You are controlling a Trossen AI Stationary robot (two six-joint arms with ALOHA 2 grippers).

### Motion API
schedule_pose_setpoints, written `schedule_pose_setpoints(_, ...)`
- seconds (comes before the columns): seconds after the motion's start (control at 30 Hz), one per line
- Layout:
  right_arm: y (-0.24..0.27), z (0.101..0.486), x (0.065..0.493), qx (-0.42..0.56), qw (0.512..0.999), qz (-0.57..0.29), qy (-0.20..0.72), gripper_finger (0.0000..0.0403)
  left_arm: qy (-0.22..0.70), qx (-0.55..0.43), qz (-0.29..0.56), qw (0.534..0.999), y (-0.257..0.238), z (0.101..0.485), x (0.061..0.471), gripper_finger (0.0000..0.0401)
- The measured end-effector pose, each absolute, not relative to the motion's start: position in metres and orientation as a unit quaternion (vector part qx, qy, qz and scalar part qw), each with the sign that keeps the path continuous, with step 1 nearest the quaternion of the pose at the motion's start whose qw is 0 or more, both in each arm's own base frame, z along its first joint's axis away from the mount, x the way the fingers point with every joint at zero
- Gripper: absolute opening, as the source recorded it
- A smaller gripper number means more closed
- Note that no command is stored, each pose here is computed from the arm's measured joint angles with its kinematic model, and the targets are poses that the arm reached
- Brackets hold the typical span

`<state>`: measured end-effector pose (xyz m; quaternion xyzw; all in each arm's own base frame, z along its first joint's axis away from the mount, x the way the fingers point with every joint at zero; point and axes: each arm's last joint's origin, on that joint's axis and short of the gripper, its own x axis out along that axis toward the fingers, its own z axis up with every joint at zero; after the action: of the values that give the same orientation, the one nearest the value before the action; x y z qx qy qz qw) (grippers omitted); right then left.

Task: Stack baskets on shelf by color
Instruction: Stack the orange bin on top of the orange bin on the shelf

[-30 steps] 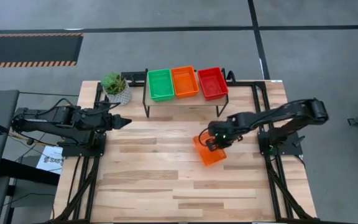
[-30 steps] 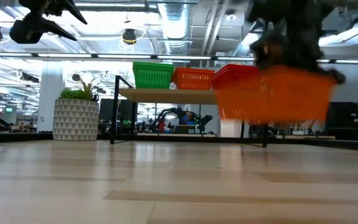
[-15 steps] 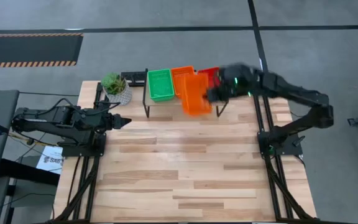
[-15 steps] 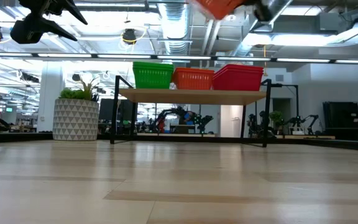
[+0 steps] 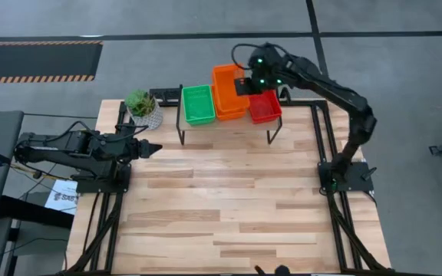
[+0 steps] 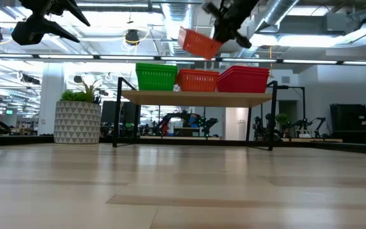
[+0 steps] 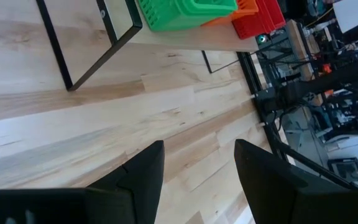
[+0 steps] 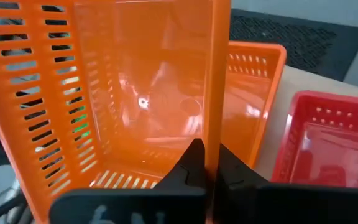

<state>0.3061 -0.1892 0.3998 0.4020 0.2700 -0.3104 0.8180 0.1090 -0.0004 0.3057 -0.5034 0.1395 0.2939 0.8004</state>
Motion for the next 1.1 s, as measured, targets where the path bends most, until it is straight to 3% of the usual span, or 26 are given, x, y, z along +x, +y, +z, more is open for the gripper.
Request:
schedule_pose_setpoints(0.27, -0.205, 0.371, 0.320, 0.410, 0.793, -0.324, 0.314, 0.0018, 0.138, -0.505, 0.295, 0.799, 0.000, 0.306, 0.109, 0.0183)
schedule_pose_setpoints(0.53, -0.209, 0.369, 0.318, 0.406, 0.792, -0.326, 0.319, 0.0017, 0.137, -0.507, 0.295, 0.798, 0.000, 0.306, 0.109, 0.0183)
schedule_pose_setpoints(1.1, -0.212, 0.369, 0.317, 0.400, 0.794, -0.328, 0.319, 0.0075, 0.136, -0.508, 0.295, 0.798, 0.000, 0.306, 0.109, 0.0183)
